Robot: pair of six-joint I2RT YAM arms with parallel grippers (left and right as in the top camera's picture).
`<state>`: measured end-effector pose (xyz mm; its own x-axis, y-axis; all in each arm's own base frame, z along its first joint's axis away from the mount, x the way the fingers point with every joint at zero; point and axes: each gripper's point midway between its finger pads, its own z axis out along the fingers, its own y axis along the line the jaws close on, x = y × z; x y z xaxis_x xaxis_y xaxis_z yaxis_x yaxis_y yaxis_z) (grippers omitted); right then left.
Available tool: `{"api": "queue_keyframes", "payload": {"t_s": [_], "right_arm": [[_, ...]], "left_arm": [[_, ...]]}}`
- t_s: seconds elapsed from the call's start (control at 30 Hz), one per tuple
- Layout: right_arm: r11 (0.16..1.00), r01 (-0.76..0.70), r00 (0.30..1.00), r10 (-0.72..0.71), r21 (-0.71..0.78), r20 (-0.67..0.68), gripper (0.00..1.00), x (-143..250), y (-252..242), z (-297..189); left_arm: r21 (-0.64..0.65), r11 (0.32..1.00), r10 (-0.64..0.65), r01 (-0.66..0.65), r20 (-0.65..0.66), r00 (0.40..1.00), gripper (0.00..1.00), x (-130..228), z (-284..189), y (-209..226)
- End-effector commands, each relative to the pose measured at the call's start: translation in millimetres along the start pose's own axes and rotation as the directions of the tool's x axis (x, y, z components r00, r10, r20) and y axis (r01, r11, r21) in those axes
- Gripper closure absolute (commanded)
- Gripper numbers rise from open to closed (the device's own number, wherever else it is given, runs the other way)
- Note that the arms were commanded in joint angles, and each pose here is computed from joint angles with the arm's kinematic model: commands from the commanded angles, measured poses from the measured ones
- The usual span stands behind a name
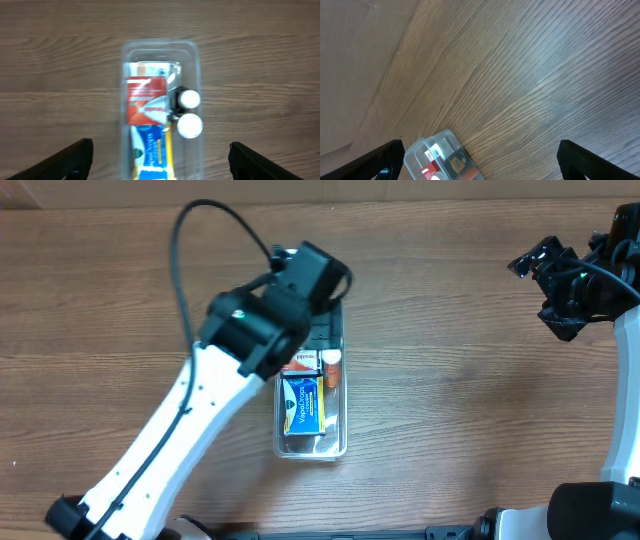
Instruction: Pack container
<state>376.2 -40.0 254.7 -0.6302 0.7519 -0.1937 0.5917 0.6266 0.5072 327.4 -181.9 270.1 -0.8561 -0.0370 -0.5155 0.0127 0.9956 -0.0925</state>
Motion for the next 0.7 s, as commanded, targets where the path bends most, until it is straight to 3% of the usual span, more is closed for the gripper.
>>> {"api": "queue_keyframes", "payload": {"t_s": [0.0,0.07,0.13,0.27,0.47,0.57,0.67], "right_arm": [[1.0,0.003,1.0,-0.003,-0.01,0.005,0.0,0,2,-2],[1.0,0.003,1.0,-0.003,-0.01,0.005,0.0,0,2,-2],[1.0,0.003,1.0,-0.003,-0.01,0.005,0.0,0,2,-2],[1.0,0.003,1.0,-0.003,-0.01,0.005,0.0,0,2,-2],[1.0,0.003,1.0,-0.003,-0.01,0.005,0.0,0,2,-2],[1.0,0.003,1.0,-0.003,-0.01,0.005,0.0,0,2,-2],[1.0,0.003,1.0,-0.003,-0.01,0.005,0.0,0,2,-2]], "left_arm": [[-0.006,1.0,0.015,-0.014,0.174,0.985,0.14,-30,-73,41],[-0.077,0.996,-0.011,0.034,0.281,0.96,0.1,-33,-124,79],[-0.1,0.991,-0.039,0.083,0.377,0.925,0.0,-24,-173,108],[0.008,0.993,-0.107,0.12,0.505,0.856,0.0,2,-235,132],[0.056,0.991,-0.129,0.118,0.559,0.819,0.0,30,-267,150],[-0.021,0.996,-0.068,0.088,0.471,0.879,0.0,64,-257,166],[-0.07,0.992,-0.063,0.108,0.467,0.882,0.0,66,-253,174]]}}
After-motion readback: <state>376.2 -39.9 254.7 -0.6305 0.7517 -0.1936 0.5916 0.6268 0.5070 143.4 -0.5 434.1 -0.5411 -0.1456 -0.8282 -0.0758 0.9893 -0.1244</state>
